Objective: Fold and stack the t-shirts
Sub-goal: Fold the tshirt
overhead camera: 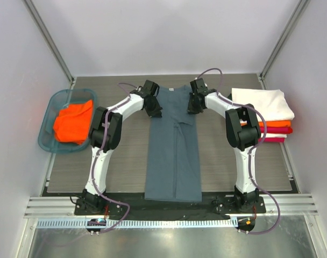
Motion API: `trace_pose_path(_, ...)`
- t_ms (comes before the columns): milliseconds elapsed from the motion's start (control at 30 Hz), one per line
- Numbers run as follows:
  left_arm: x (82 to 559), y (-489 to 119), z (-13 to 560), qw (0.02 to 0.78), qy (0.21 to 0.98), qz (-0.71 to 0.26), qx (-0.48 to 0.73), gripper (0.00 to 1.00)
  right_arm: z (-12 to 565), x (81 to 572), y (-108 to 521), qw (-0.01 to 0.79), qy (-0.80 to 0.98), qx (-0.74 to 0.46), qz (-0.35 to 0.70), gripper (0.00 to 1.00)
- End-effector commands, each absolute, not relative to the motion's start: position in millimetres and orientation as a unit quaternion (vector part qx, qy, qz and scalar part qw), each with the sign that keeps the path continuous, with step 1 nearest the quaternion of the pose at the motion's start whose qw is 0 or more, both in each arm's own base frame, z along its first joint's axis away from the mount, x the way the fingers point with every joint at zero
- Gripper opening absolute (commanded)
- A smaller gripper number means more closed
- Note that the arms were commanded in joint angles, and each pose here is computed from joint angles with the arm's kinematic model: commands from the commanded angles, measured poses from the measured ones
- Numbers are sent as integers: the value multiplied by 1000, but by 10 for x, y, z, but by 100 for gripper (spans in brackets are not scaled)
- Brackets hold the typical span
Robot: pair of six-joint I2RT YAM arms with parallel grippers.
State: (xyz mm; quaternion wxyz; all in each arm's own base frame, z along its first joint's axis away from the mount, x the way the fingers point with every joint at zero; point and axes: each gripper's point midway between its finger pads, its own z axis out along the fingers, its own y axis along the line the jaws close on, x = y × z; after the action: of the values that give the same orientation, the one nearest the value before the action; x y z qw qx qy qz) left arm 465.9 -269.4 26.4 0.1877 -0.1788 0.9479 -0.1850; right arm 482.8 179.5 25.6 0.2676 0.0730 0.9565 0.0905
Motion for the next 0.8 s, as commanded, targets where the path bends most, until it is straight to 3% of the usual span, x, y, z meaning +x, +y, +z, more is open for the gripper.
trace_pose_path(0,4873,-2613,106,180,944,-198,-191,0,161,5038,1737,269,954,89,93,1)
trace_pose_path(233,5321,-2559,115,185,927,-245,-214,0,95,5452,1753,271,947,111,130,1)
trace_pose_path(467,5437,-2458,702,234,914,-255,-212,4,758,5722,1913,314,925,101,189,2)
trace_pose_path(600,5274,-2382,1217,259,909,-260,-198,11,1307,5592,1957,340,911,93,214,5)
trace_pose_path(767,4739,-2255,1896,299,898,-268,-181,13,1595,4960,1886,332,915,87,212,5)
